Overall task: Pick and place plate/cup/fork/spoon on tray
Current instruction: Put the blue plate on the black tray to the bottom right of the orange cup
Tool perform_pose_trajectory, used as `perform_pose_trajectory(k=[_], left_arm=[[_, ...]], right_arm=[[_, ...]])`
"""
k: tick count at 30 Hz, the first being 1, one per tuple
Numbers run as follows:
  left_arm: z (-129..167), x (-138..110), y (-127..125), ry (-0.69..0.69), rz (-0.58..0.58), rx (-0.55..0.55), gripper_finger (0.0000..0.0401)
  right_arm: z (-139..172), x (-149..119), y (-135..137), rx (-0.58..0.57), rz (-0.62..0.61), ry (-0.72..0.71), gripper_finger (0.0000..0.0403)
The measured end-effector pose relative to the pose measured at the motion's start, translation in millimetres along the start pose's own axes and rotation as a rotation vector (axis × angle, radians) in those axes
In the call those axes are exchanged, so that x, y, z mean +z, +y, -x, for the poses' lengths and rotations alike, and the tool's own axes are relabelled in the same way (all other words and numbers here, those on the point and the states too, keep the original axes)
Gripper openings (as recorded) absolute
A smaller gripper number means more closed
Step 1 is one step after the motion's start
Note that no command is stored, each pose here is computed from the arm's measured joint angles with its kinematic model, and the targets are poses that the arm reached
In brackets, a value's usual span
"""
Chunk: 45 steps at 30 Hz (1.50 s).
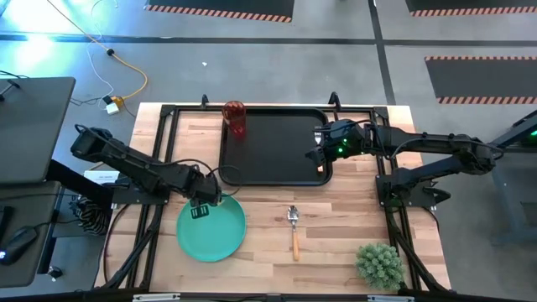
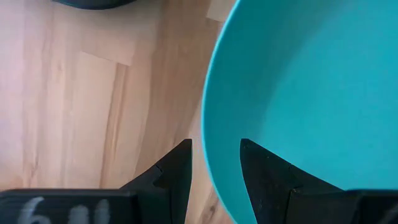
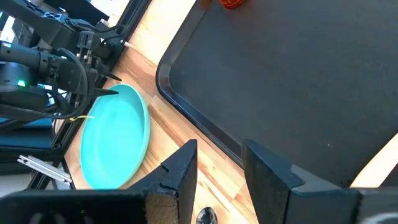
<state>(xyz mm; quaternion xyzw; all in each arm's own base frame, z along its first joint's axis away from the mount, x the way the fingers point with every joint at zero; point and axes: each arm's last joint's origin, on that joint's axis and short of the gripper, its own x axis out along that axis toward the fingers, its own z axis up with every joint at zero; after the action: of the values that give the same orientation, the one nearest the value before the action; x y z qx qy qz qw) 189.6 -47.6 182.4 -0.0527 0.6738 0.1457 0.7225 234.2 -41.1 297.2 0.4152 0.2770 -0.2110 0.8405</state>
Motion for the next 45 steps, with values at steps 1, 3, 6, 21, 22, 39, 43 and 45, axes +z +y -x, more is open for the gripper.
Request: perform_pose_trajectory(k=[1,3,6,21,22,39,43,45], left_arm=[[-0.2,0.6,1.2,0.000,0.005,0.002,0.0126],[-0.7,2.2,4.0,0.001,0.016,0.006,0.0126],[-1.2,4.0,7.5,0.004,-0.004,0.007,0.0126],[-15.9,6.1,19.6,0.034,0.011,-0.068,0.0126],[-19.1,4.6,20.0,0.041,0.014,-0.079,0.0126],[-34.8,-1.8,19.9,0.036,0.081,-0.110,0.0092],[-34.5,-1.7,19.8,0.037,0.088,-0.114,0.0034],[-33.6,-1.0,19.0,0.039,0.104,-0.135,0.0013]], right_arm=[[0.0,0.0,0.0,0.000,0.000,0.000,0.0117],[0.0,0.0,0.0,0.000,0.000,0.000,0.0117],[0.0,0.0,0.0,0.000,0.000,0.000,0.0117],[-0.1,0.0,0.0,0.000,-0.001,0.000,0.0117],[-0.1,0.0,0.1,0.000,-0.001,0.000,0.0117],[-0.2,0.6,0.0,-0.007,-0.003,-0.014,0.0117],[-0.2,0.6,0.0,-0.007,-0.004,-0.015,0.0117],[-0.2,0.6,0.0,-0.007,-0.004,-0.015,0.0117]])
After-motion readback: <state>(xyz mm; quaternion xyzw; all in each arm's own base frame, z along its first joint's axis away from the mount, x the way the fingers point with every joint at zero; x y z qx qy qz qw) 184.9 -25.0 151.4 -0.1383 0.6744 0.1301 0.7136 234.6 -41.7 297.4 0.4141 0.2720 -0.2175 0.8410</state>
